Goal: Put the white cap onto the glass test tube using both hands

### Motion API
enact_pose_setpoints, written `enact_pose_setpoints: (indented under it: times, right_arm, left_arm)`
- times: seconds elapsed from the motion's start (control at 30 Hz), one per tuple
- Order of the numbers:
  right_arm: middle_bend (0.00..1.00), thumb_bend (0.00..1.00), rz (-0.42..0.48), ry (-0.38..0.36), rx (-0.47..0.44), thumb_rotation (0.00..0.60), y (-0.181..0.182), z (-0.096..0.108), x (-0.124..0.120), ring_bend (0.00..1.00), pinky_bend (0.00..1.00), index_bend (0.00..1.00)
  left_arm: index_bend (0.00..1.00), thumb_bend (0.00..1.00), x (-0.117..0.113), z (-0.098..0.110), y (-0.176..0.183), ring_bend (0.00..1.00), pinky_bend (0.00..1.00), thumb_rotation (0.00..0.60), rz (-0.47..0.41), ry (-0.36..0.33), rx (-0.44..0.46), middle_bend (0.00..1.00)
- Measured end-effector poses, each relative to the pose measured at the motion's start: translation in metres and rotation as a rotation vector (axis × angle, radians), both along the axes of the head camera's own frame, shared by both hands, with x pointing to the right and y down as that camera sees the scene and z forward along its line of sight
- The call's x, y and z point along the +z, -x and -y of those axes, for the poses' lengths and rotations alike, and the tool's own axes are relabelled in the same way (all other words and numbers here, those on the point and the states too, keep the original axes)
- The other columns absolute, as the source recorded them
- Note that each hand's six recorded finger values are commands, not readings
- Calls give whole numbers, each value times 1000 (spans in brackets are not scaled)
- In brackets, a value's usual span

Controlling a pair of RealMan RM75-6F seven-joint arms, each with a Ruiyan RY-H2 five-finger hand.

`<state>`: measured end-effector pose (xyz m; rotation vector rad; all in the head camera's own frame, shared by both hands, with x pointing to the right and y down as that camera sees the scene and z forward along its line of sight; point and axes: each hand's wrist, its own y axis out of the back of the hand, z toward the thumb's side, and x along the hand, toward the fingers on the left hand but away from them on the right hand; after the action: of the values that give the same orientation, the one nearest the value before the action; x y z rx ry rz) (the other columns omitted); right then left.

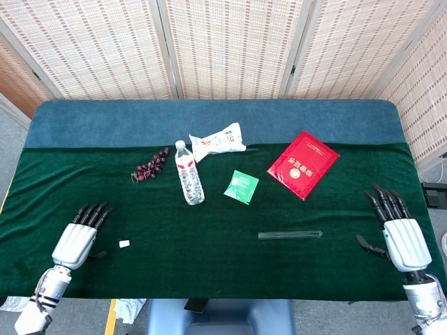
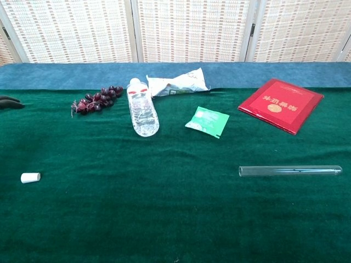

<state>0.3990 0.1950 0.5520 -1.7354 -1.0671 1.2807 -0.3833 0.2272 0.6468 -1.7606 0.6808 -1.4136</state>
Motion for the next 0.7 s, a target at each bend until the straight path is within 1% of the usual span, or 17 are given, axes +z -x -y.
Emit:
enact_pose_setpoints:
  times: [0.23, 0.53, 0.7]
  right_arm:
    - [0, 311, 1, 12, 1, 594, 2, -1, 5, 16, 0, 0]
    - [0, 311, -4, 15, 8, 594, 0, -2, 5, 16, 0, 0]
    - [0, 311, -5, 20, 12, 593, -1, -2, 7, 14, 0, 0]
  left_arm:
    - [0, 125, 19, 4, -3, 0, 0, 600, -14, 4, -31, 49]
    - [0, 124, 35, 8, -5, 0, 0, 600, 38, 6, -9, 49]
    - [0, 124, 45, 10, -6, 0, 0, 600, 44, 22, -8, 49]
